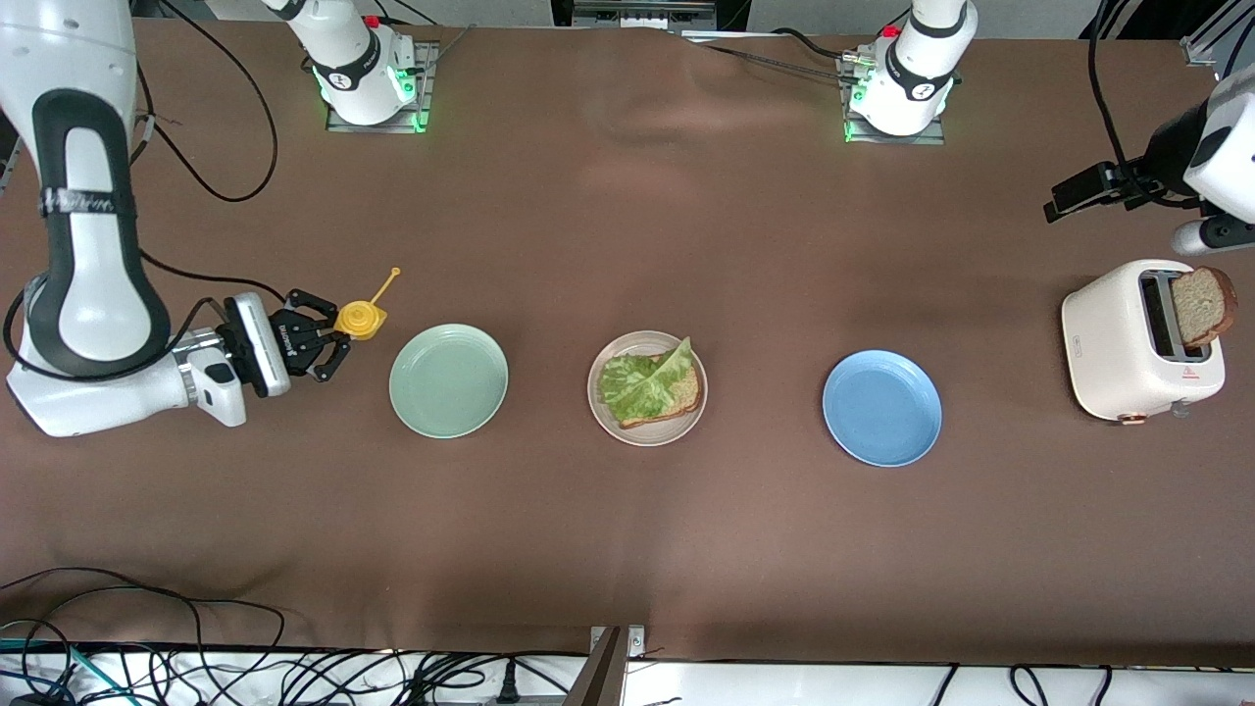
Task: Make sandwich on beige plate with both arms
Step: 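Carry the bottle back beside the green plate with the right gripper, then lower the bottle by the green plate and open the right gripper, then withdraw the right gripper while the left gripper lowers onto the toast, then grasp the toast slice in the toaster and lift it with the left gripper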
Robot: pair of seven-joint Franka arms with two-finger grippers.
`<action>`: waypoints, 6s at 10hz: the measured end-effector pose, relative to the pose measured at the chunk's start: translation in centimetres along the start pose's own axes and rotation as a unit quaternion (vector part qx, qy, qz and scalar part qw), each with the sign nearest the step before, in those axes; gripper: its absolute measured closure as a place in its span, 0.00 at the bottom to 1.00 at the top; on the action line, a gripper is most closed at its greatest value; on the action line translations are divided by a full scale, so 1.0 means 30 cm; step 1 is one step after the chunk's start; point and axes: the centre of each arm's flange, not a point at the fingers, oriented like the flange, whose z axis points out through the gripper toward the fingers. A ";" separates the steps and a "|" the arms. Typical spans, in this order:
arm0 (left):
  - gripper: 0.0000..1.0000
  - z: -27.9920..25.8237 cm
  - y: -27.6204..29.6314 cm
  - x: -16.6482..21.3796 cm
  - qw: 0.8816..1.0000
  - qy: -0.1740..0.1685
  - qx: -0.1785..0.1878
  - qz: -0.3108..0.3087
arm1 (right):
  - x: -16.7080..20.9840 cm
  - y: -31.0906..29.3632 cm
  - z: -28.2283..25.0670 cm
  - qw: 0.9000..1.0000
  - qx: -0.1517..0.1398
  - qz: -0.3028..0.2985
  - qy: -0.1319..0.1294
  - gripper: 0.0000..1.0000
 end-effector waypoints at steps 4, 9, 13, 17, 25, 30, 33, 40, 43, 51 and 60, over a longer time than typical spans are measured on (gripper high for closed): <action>0.00 0.005 0.011 0.002 1.000 -0.001 0.001 0.003 | -0.381 -0.025 -0.028 0.992 -0.040 -0.087 0.084 0.97; 0.00 0.000 0.008 0.002 1.000 0.000 0.000 0.002 | -0.510 0.001 0.001 0.977 -0.090 -0.163 0.106 0.97; 0.00 -0.008 0.024 -0.003 1.000 0.003 0.000 0.007 | -0.595 0.020 0.022 0.973 -0.122 -0.161 0.114 0.96; 0.00 -0.010 0.023 -0.003 1.000 0.004 0.000 0.007 | -0.616 0.004 -0.002 0.971 -0.134 -0.156 0.120 0.56; 0.00 -0.011 0.001 0.002 1.000 0.005 0.005 0.001 | -0.520 -0.238 -0.448 0.984 -0.173 0.047 -0.015 0.00; 0.00 -0.018 -0.133 0.026 1.000 0.006 0.004 0.005 | -0.252 -0.286 -0.534 0.931 -0.189 0.295 -0.104 0.00; 0.00 -0.019 -0.130 0.025 1.000 0.007 0.004 0.010 | -0.050 -0.308 -0.498 0.860 -0.222 0.431 -0.161 0.00; 0.00 -0.029 0.017 0.002 0.998 0.026 0.035 0.054 | 0.403 -0.434 -0.432 0.663 -0.362 0.613 -0.231 0.00; 0.00 -0.044 -0.168 0.047 0.996 0.039 0.049 0.065 | 0.483 -0.453 -0.449 0.604 -0.427 0.637 -0.215 0.00; 0.00 0.255 -1.082 0.220 0.992 0.042 0.000 0.121 | 0.754 -0.594 -0.480 0.540 -0.498 0.669 -0.115 0.00; 0.08 0.677 -1.301 0.357 0.989 0.024 -0.074 0.125 | 0.717 -0.626 -0.489 0.531 -0.478 0.688 -0.127 0.00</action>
